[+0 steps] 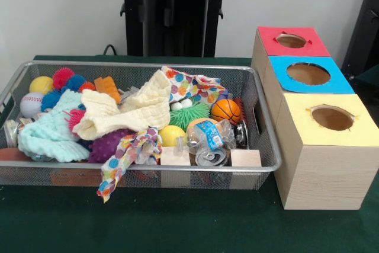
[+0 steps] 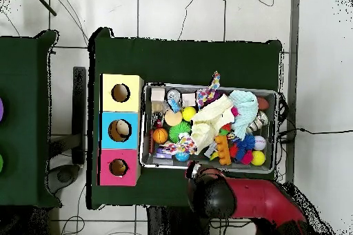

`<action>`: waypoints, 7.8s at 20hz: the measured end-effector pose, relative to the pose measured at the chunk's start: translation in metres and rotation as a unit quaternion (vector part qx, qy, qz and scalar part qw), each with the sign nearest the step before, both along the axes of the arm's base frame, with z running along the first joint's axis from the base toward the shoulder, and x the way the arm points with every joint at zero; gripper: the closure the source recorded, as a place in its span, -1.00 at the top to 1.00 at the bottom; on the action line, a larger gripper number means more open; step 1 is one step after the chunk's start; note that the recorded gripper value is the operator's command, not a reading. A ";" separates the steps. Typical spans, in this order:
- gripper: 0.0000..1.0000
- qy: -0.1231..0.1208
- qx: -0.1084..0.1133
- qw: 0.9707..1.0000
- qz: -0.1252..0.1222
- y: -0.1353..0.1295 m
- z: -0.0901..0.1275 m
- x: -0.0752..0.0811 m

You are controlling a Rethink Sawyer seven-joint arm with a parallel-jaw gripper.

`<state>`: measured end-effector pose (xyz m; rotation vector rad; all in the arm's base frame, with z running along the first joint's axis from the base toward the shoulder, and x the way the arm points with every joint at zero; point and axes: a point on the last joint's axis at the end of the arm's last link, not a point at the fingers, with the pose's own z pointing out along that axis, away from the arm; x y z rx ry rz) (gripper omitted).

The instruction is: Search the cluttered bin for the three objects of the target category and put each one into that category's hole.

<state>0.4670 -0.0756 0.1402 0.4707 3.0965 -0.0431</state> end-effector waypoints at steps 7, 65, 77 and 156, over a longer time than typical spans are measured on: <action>1.00 -0.019 -0.013 1.000 -0.009 -0.031 0.016 0.009; 1.00 -0.008 -0.039 0.994 0.102 -0.007 -0.203 0.136; 1.00 -0.015 -0.053 0.996 0.069 -0.002 -0.203 0.133; -1.00 0.022 -0.023 0.998 -0.055 0.118 -0.051 0.079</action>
